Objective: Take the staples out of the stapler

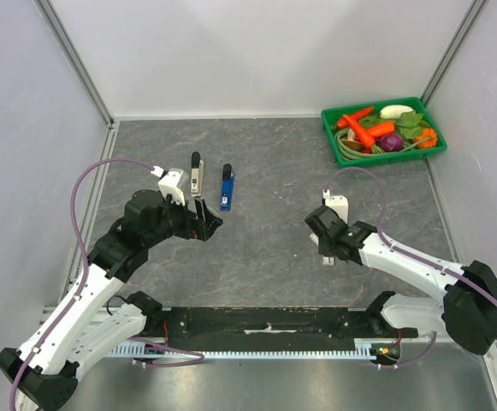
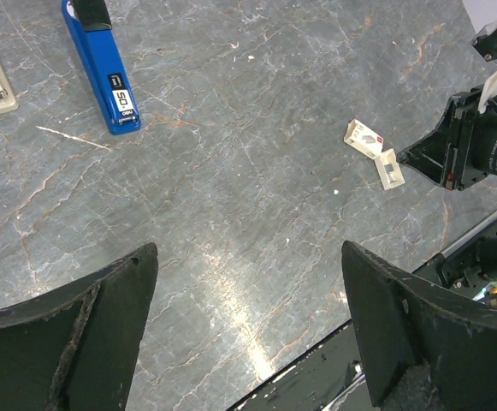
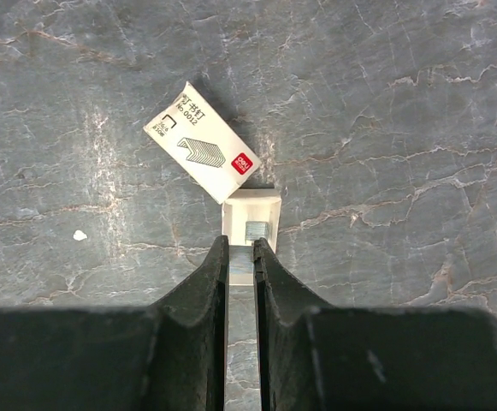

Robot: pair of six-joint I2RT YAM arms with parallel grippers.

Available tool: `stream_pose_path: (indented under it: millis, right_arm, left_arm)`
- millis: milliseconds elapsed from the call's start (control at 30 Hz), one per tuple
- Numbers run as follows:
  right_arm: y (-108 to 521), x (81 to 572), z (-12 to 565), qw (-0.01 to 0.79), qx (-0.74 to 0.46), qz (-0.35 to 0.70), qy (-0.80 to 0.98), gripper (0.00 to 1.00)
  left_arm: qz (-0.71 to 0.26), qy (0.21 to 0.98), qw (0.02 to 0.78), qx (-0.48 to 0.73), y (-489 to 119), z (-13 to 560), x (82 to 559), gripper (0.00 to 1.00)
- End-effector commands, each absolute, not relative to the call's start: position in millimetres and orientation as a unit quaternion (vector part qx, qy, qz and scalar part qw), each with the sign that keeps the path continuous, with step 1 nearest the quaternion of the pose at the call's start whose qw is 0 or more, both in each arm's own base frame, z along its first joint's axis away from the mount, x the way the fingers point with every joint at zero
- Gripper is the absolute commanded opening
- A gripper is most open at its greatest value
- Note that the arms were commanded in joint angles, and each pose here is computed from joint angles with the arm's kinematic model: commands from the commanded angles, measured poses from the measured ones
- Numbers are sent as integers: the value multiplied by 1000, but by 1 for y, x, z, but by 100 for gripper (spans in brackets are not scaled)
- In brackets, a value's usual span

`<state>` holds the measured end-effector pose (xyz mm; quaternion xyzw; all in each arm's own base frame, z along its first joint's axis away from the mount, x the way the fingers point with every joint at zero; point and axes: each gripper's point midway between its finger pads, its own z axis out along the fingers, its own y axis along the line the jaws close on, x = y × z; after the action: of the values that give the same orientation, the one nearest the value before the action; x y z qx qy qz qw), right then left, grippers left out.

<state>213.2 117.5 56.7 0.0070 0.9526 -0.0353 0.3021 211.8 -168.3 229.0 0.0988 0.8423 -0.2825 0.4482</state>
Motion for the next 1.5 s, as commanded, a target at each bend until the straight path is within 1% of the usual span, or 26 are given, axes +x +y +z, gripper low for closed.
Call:
stream_pose_path:
  millis: [0,600,667,700,733,767,800,867,1100,1300,1467]
  right_arm:
    - [114,217,53,306,37,-41,950,14]
    - [110,216,30,285,59,-60,955,17]
    - [111,216,30,286,60,-57,954,20]
    - [111,216,30,287,62,-56,954,24]
    - [110,216,30,286,61,-57,954,31]
    - [111,217,31,288,62,-56,954,33]
    - [111,218,33,290,62,-55,954,39]
    - [113,219,38,295,63,-48,952,43]
    - [111,214,71,311,80,-24,947,46]
    - [99,197,58,291,122,-34,948,47]
    - [102,185,51,280,179,-3,943,46]
  left_arm:
    - [-296,830,459,110,-174,237,212,93]
    - [-301,828,459,114,-175,238,211,93]
    - [-302,828,459,115,-176,238,211,93]
    - [-303,827,459,115,-176,238,211,93]
    - [-303,828,459,115,-176,238,211,93]
    - [-303,827,459,114,-176,238,211,93]
    - [-303,828,458,115,-176,238,211,93]
    - [-303,828,457,116,-176,237,210,93]
    - [-307,828,456,116,-178,238,211,93]
    - [-313,825,456,120,-179,239,208,93]
    - [-322,822,453,126,-182,241,205,93]
